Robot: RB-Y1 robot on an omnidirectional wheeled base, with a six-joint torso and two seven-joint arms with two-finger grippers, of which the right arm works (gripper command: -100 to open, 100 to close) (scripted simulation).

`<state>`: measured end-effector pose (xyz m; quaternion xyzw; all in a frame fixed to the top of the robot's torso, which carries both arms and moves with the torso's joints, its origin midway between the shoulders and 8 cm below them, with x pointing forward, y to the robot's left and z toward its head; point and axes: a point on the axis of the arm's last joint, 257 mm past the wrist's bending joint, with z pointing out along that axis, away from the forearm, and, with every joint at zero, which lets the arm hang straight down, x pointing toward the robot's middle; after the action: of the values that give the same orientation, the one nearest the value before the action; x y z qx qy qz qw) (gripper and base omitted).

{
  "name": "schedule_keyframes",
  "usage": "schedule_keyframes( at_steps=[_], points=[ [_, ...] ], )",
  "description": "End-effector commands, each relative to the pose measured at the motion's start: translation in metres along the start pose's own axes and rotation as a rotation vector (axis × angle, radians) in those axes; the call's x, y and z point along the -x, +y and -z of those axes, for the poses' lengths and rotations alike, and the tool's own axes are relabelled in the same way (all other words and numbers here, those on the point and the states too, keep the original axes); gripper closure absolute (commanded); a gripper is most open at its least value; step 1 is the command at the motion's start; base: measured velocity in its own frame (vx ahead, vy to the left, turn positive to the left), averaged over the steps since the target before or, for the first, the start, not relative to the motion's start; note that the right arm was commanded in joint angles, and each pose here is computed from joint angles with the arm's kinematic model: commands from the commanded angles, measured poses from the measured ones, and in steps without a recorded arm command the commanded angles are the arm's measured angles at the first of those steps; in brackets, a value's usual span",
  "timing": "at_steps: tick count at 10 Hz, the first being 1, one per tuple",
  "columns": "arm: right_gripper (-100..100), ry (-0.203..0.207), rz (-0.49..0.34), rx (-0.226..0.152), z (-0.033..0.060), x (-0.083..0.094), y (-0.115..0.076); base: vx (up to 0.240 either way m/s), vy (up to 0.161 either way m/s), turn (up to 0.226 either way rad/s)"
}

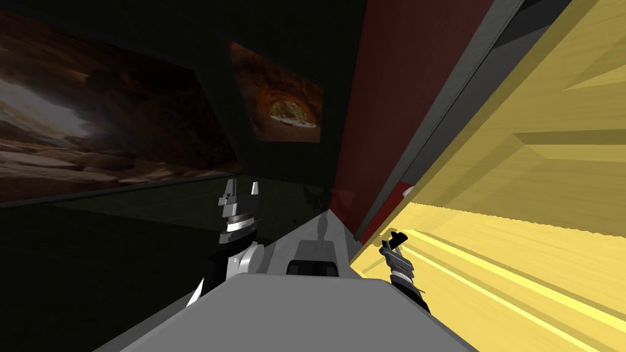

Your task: Pull the door open

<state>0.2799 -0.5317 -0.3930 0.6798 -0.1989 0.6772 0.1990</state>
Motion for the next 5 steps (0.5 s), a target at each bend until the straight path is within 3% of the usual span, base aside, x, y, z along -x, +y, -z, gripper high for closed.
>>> schedule_keyframes(
  at_steps=[1, 5],
  points=[
    [100, 0.002, -0.001, -0.021, 0.0016, 0.000, -0.006, -0.204, 0.008, 0.048],
    [100, 0.004, 0.000, -0.098, 0.0094, -0.001, -0.024, -0.211, 0.024, 0.056]
  ],
)
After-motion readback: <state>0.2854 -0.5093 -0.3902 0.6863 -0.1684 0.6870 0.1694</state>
